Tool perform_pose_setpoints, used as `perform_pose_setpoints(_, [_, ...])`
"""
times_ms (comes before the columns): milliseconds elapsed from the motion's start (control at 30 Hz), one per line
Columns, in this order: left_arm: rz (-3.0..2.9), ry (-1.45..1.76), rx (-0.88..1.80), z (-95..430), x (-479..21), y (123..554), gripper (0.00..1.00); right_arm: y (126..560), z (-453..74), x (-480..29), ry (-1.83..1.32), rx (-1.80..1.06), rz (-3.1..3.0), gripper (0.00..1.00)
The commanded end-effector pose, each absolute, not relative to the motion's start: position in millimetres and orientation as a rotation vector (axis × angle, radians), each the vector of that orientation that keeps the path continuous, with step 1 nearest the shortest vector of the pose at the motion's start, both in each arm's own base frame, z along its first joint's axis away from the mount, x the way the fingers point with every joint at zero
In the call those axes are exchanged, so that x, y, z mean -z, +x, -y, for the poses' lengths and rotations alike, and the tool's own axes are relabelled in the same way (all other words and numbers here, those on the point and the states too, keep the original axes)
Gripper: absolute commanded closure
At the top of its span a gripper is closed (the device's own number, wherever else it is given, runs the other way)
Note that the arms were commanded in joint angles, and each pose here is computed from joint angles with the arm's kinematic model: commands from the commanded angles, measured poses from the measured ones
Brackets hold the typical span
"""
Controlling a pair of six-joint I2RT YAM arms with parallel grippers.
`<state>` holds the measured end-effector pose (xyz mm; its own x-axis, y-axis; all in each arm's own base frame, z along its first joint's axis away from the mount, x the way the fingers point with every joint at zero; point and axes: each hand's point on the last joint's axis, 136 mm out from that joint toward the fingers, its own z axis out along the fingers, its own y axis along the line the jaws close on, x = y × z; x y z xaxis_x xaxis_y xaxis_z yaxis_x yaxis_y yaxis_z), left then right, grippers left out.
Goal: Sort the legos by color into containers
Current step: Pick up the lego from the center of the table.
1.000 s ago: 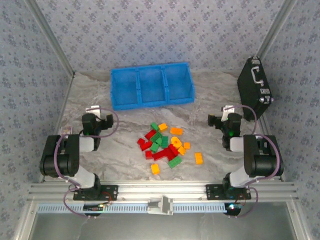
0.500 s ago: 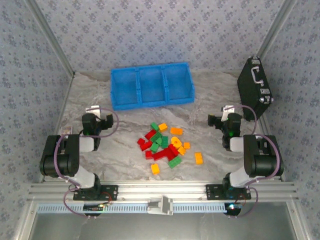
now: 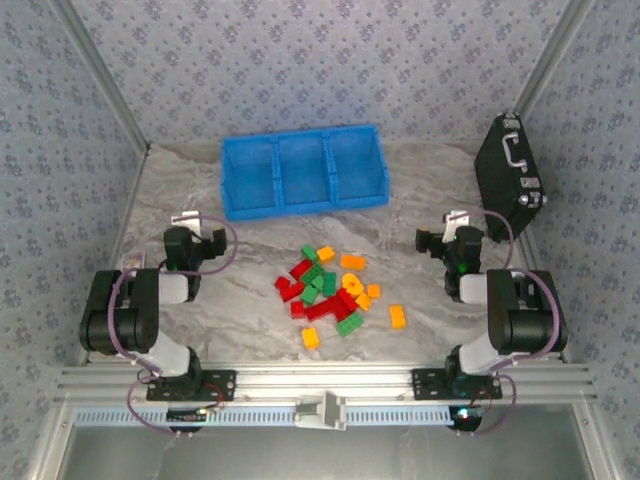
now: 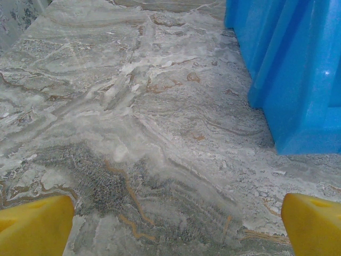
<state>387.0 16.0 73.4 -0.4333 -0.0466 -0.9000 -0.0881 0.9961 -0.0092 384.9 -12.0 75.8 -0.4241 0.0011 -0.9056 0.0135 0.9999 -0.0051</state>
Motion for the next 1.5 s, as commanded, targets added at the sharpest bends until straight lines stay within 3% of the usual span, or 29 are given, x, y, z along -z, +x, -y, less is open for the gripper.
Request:
perform_pose_setpoints(0, [-1.966, -0.078, -0.037, -15.2, -88.2, 397.8, 0.0, 391.7, 13.1, -83.0, -0.004, 0.019, -1.984, 0.01])
perform_pose_setpoints(233, [-2.003, -0.094, -0.064, -17.9, -112.5, 397.7, 0.0, 399.2, 23.2, -108.9, 0.054, 0.045, -2.08, 0.02])
perform_pose_setpoints(400, [-1.871, -0.165, -0.064, -24.0, -209.9, 400.7, 0.0, 408.7, 10.4, -189.8, -0.008, -0.045, -2.059, 0.02])
perform_pose_setpoints(467, [-1.861, -0.15, -0.038, -19.6, -247.7, 403.9, 0.0, 409.7, -4.0, -213.9, -0.048, -0.121, -2.063, 0.08])
perform_pose_setpoints(600, [-1.847, -0.134, -0.005, -12.6, -329.3, 402.6, 0.0, 407.3, -50.8, -249.4, -0.161, -0.206, -2.132, 0.12])
perform_pose_setpoints(700, [-1.878, -0.044, 0.075, 8.2, -361.3, 388.6, 0.0, 391.4, -102.6, -256.8, -0.319, -0.2, -2.245, 0.12])
perform_pose_setpoints(867, [-1.893, 0.24, -0.01, 51.3, -342.6, 345.5, 0.0, 324.1, -181.9, -225.1, -0.681, -0.24, -2.383, 0.1])
perform_pose_setpoints(933, [-1.858, 0.47, 0.032, 83.9, -321.6, 322.8, 0.0, 295.8, -198.0, -213.5, -0.798, -0.251, -2.413, 0.09])
perform_pose_setpoints(1100, [-1.906, 0.528, 0.07, 88.4, -278.5, 290.5, 0.0, 240.3, -219.8, -209.0, -0.953, -0.527, -2.43, 0.1])
perform_pose_setpoints(1300, [-1.881, 0.47, 0.022, 67.7, -240.1, 252.0, 0.0, 237.5, -211.7, -171.9, -0.984, -0.549, -2.655, 0.13])
perform_pose_setpoints(1367, [-1.87, 0.448, 0.029, 63.4, -232.5, 239.5, 0.0, 250.4, -208.1, -157.6, -1.017, -0.436, -2.707, 0.18])
perform_pose_setpoints(1467, [-1.85, 0.413, 0.012, 54.4, -223.4, 223.7, 0.0, 269.6, -195.0, -135.7, -1.061, -0.204, -2.741, 0.18])
